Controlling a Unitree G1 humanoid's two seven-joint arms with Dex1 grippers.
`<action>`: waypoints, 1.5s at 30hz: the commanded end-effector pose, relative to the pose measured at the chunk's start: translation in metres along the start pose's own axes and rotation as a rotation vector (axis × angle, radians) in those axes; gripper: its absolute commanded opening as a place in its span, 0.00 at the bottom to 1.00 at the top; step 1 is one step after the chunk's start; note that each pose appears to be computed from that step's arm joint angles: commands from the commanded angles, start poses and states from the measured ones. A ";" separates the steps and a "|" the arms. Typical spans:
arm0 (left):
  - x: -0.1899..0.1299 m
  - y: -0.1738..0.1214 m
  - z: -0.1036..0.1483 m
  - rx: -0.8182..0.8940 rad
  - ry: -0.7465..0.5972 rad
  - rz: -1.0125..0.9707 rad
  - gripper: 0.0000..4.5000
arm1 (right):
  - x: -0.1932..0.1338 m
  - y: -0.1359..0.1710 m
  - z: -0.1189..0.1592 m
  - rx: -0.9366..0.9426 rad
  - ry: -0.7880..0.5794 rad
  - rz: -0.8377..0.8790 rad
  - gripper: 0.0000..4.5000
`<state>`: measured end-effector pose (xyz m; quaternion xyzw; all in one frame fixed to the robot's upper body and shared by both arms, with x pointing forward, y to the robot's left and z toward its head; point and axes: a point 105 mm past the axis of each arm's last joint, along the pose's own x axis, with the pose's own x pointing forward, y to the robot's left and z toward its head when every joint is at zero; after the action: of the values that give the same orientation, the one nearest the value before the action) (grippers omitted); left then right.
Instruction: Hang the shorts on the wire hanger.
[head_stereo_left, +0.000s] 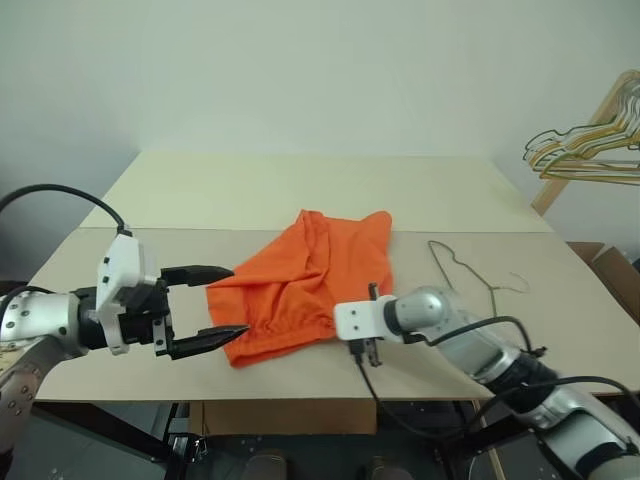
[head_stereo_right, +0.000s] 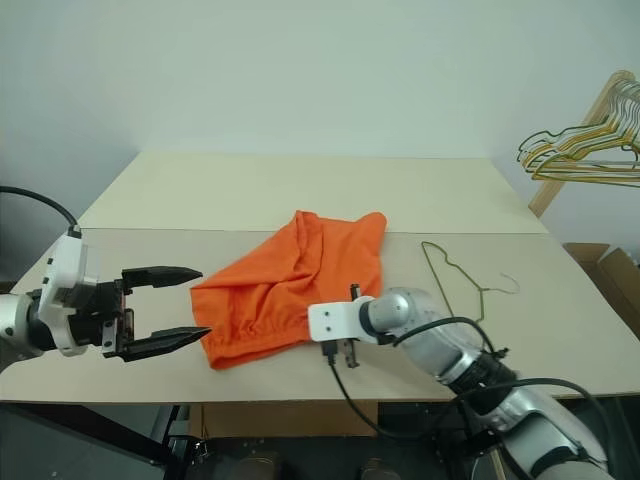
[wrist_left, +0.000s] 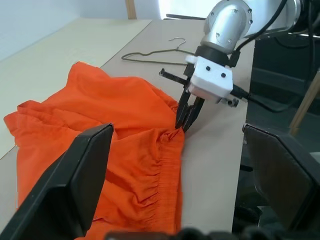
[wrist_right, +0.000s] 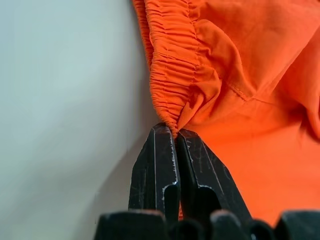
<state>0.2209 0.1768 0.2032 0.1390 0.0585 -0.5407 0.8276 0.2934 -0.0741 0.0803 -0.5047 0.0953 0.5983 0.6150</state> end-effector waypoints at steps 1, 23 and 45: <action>0.000 0.003 0.006 0.047 -0.025 0.000 1.00 | -0.036 -0.010 -0.020 -0.179 0.003 0.012 0.01; 0.016 0.010 0.007 0.071 -0.051 -0.069 1.00 | -0.092 -0.085 -0.107 -0.434 0.441 -0.250 0.94; 0.024 0.008 0.005 0.069 -0.047 -0.158 1.00 | -0.019 0.017 -0.006 0.198 0.099 -0.125 1.00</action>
<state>0.2373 0.1594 0.1971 0.1359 0.0471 -0.6047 0.7834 0.2681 -0.0966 0.0764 -0.4548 0.1582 0.5502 0.6823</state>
